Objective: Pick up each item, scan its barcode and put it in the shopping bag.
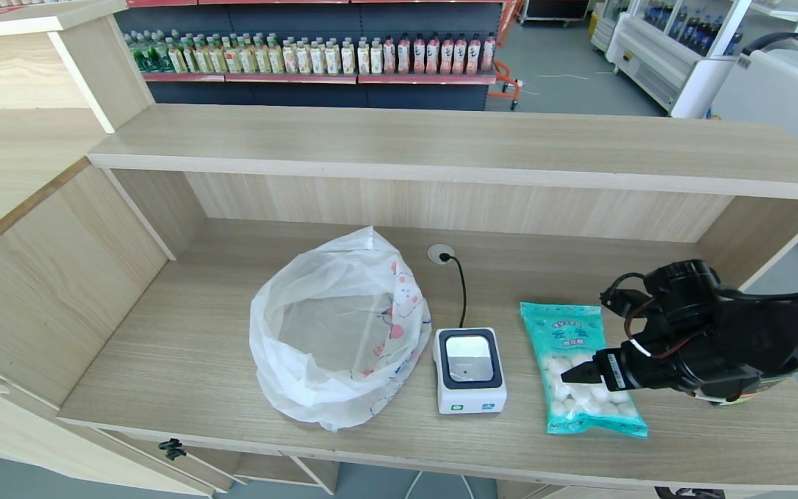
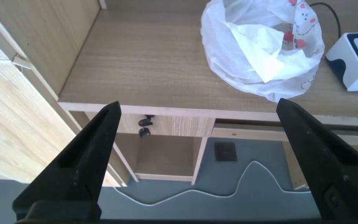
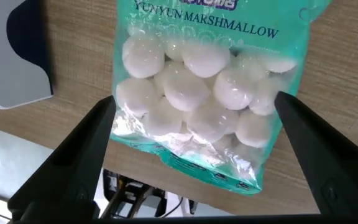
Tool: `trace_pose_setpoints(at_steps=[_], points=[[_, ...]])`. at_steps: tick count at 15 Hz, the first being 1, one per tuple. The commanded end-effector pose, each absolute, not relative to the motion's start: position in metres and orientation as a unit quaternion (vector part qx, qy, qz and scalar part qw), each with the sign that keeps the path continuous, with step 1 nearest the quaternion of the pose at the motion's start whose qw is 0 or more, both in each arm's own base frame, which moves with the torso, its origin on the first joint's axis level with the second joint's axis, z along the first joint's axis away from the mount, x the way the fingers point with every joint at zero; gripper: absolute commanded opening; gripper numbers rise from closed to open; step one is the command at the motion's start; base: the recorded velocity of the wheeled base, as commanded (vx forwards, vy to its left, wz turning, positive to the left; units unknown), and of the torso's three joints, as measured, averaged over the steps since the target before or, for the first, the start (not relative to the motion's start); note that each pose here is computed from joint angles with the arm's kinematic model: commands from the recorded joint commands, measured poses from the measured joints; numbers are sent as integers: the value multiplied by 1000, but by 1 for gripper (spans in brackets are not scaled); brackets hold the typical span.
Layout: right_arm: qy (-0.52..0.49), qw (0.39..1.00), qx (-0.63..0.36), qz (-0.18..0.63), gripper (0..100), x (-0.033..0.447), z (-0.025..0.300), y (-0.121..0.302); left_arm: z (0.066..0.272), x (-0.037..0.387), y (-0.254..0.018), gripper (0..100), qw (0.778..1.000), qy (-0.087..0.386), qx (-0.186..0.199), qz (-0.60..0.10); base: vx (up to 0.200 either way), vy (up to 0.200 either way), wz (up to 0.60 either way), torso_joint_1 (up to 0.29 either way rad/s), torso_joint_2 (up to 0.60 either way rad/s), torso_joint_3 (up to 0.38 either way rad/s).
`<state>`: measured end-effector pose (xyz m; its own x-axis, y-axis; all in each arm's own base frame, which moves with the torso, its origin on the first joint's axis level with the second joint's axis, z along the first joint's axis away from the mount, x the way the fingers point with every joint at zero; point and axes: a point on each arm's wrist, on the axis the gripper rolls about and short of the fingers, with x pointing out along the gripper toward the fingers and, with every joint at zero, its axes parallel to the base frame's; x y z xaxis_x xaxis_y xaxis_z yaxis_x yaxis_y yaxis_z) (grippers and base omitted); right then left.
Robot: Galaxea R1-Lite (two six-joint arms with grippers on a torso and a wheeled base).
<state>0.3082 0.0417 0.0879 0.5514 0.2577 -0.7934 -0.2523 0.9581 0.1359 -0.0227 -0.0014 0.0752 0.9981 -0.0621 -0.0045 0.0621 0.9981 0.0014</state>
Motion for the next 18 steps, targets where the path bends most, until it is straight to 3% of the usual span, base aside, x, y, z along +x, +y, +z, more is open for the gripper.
trace_pose_setpoints(at_steps=[1, 10, 11, 18], points=[[465, 873, 1, 146, 100, 316, 76, 43, 75, -23, -1, 100, 1000, 2, 1, -31, 0, 0, 0, 0, 0, 0], [479, 861, -6, 172, 100, 333, 71, 54, 75, -23, -1, 100, 1000, 2, 1, -31, 0, 0, 0, 0, 0, 0], [480, 860, -8, 173, 0, 335, 72, 54, 75, -23, -1, 100, 1000, 2, 1, -31, 0, 0, 0, 0, 0, 0], [482, 865, -26, 139, 0, 333, 79, 52, 75, -23, -1, 100, 1000, 2, 1, -31, 0, 0, 0, 0, 0, 0]])
